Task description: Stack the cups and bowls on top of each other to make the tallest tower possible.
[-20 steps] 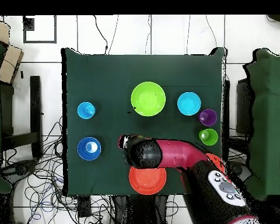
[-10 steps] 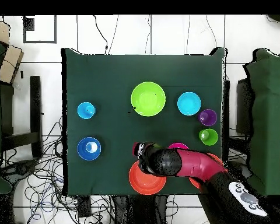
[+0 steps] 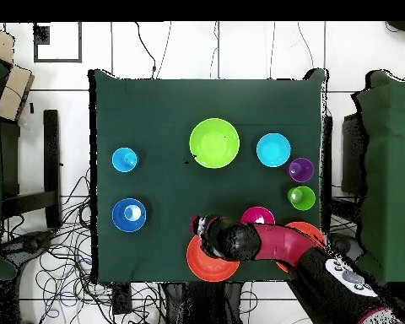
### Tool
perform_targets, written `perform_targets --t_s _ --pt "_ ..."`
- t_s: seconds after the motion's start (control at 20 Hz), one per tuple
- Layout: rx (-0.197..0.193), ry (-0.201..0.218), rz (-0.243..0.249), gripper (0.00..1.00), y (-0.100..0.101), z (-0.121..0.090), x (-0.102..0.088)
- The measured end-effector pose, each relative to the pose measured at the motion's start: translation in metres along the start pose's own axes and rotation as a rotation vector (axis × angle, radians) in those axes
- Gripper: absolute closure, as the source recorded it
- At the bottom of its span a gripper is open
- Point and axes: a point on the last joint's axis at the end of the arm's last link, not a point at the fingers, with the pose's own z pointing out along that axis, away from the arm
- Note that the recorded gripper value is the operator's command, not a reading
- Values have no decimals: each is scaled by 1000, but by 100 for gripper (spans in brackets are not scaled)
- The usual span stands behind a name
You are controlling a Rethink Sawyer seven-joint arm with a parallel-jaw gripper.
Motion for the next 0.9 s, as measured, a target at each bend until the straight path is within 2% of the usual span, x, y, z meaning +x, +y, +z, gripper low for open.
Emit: perform_targets --t_s 0.2,0.45,0.7,0.9 --pt "-18 -3 32 0 -12 -1 -1" --pt "-41 -25 85 0 -36 -11 -5" --pt "-51 -45 86 0 -40 -31 -11" --pt "-41 -33 70 0 -36 -48 -18"
